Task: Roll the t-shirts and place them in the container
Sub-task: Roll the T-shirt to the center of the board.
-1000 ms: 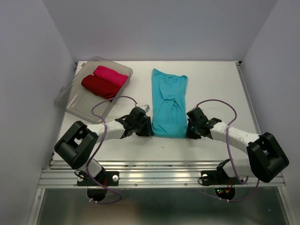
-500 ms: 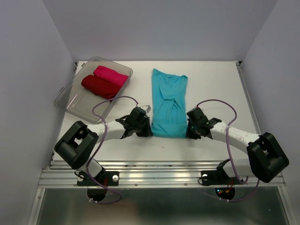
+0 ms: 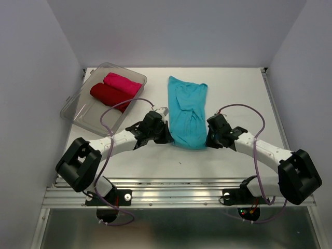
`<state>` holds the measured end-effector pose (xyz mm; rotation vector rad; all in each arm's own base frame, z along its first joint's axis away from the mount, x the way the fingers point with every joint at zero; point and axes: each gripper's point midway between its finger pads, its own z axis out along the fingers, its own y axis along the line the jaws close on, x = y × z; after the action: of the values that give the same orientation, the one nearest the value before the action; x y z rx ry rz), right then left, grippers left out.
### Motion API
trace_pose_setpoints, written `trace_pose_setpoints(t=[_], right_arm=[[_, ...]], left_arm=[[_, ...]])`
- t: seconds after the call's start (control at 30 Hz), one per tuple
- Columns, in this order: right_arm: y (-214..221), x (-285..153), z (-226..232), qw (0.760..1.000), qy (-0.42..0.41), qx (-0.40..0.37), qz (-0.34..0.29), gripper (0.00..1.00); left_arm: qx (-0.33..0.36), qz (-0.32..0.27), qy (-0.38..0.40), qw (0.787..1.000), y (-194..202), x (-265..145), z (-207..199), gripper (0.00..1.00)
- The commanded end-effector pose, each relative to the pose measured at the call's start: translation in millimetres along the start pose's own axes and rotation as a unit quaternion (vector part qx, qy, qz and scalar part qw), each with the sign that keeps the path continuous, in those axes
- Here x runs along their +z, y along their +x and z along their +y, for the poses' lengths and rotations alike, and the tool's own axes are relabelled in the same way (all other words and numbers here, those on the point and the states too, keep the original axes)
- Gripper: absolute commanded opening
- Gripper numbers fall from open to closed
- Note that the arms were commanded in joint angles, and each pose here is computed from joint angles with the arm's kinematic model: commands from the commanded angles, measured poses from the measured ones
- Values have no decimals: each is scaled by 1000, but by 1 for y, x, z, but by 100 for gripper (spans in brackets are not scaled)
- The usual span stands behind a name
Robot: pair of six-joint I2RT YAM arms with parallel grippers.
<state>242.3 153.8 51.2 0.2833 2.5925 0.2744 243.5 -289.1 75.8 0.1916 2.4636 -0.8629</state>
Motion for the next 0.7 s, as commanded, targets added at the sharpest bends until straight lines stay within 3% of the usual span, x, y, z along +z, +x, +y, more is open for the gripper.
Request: trace_pose_setpoints(t=[0.0, 0.67], right_arm=[[-35, -15, 11, 999, -1, -2, -53, 1], [-90, -4, 14, 996, 23, -1, -90, 1]], left_arm=[[5, -30, 21, 999, -28, -7, -21, 0], [-31, -36, -11, 999, -75, 12, 1, 0]])
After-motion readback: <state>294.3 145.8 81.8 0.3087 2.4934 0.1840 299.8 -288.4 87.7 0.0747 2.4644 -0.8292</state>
